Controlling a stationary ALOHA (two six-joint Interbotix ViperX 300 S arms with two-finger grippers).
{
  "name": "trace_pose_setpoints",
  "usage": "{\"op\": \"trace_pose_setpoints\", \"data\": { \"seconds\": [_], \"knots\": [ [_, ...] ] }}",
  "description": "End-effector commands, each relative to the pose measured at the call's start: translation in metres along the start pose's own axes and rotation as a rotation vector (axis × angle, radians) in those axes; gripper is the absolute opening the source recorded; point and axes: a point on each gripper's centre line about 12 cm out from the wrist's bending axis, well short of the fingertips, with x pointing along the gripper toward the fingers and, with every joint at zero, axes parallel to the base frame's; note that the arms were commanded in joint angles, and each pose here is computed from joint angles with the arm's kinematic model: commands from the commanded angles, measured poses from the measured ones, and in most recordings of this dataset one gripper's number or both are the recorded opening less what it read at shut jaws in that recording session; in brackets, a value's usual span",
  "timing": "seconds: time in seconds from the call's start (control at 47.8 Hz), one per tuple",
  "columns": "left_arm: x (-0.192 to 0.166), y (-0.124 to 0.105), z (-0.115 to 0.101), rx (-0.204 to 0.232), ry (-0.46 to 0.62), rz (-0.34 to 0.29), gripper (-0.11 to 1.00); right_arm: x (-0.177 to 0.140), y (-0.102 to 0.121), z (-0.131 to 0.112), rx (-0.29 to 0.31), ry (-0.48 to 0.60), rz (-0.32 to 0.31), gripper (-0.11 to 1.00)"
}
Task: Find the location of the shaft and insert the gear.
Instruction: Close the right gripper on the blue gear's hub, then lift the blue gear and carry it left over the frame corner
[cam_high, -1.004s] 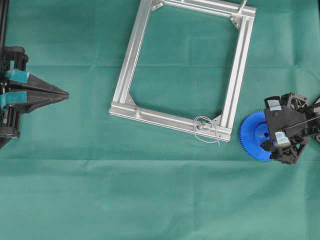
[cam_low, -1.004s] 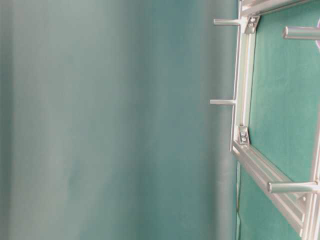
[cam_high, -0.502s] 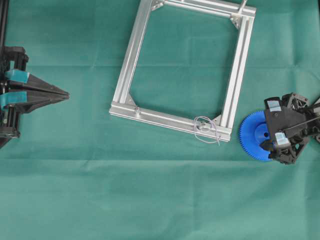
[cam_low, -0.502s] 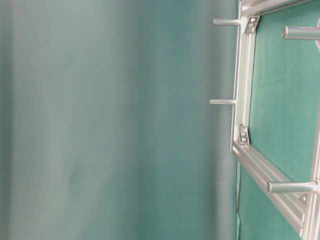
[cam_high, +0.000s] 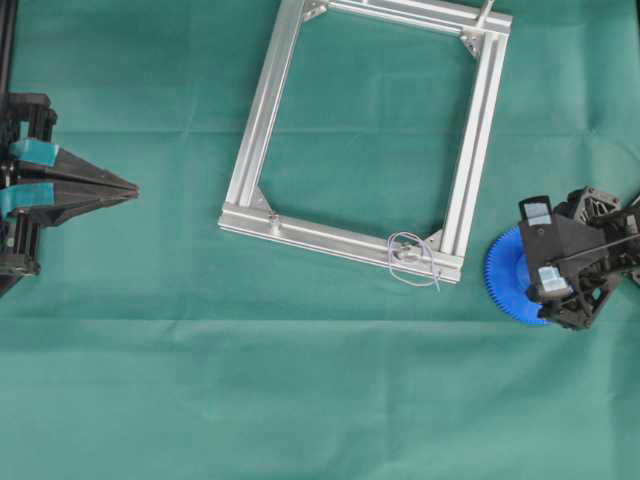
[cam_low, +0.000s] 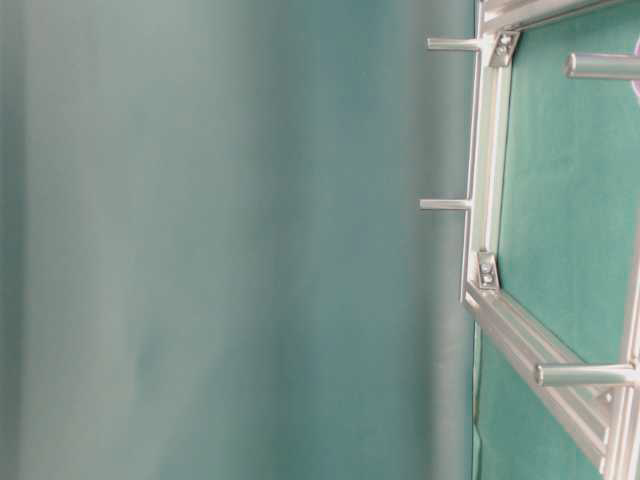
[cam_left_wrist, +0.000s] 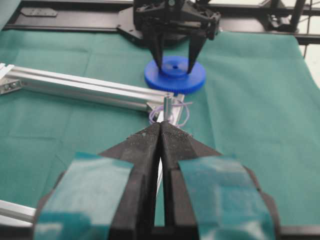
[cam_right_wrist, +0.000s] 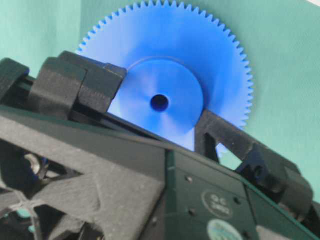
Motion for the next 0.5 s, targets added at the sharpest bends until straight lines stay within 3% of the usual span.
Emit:
{"op": "trace_pose_setpoints", "data": {
  "seconds": [0.0, 0.481],
  "knots": [
    [0.002, 0.000, 0.005, -0.003, -0.009, 0.000, 0.01, -0.015, 0.008, 0.009, -0.010, -0.038, 0.026, 0.70],
    [0.002, 0.000, 0.005, -0.003, -0.009, 0.000, 0.01, -0.073, 0.005, 0.020, 0.023, -0.093, -0.039, 0.70]
  ]
}}
